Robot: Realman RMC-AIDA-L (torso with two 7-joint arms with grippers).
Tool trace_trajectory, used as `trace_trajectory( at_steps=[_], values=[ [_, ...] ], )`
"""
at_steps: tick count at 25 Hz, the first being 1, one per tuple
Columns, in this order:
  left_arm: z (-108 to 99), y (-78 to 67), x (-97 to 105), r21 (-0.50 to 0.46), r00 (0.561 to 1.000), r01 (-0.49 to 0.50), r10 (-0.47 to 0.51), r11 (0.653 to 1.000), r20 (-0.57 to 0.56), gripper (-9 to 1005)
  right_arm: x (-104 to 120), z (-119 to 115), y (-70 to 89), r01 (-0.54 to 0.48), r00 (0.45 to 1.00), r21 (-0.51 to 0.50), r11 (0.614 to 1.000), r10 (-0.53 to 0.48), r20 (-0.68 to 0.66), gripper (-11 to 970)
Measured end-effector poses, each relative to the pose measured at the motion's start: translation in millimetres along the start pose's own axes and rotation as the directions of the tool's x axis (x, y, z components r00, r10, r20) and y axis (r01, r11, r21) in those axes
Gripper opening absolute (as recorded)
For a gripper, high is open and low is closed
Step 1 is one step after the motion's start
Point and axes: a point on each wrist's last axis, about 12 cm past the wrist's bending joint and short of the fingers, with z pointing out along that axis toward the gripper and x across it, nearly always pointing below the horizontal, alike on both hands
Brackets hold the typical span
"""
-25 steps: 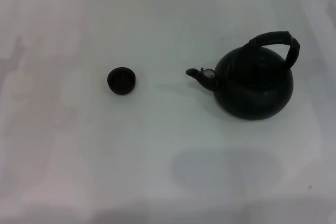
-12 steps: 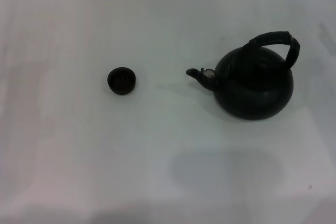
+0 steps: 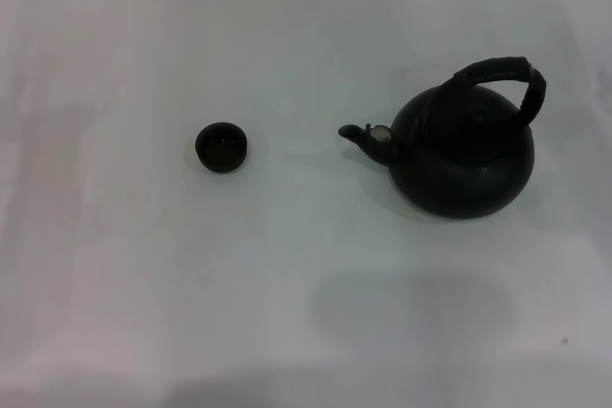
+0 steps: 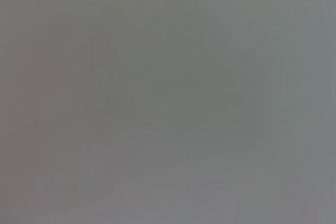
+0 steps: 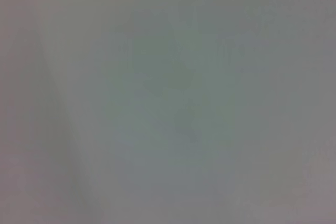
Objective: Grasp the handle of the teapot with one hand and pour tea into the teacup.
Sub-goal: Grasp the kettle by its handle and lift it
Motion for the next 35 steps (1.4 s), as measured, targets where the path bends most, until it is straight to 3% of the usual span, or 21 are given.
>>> trace_trajectory(
  at_steps=[7, 14, 28, 35],
  values=[
    [9, -2.1, 2, -0.008, 1.000, 0.009, -0.009, 1.000, -0.019, 877, 4, -34, -12.0, -0.101, 0.992, -0.066, 0.993, 0.096, -0.078, 845],
    [10, 0.7, 3, -0.039, 0.998, 0.054, -0.055, 0.998, -0.028, 877, 11, -58, -6.1, -0.268, 0.948, -0.239, 0.933, 0.212, -0.235, 845],
    [13, 5.7, 11, -0.105, 0.993, 0.084, -0.092, 0.991, -0.079, 877, 30, -36, 39.0, -0.286, 0.941, -0.331, 0.899, 0.198, -0.275, 845],
    [12, 6.2, 12, -0.110, 0.992, 0.082, -0.091, 0.991, -0.084, 876, 35, -32, 46.1, -0.281, 0.939, -0.334, 0.900, 0.185, -0.289, 825]
  ],
)
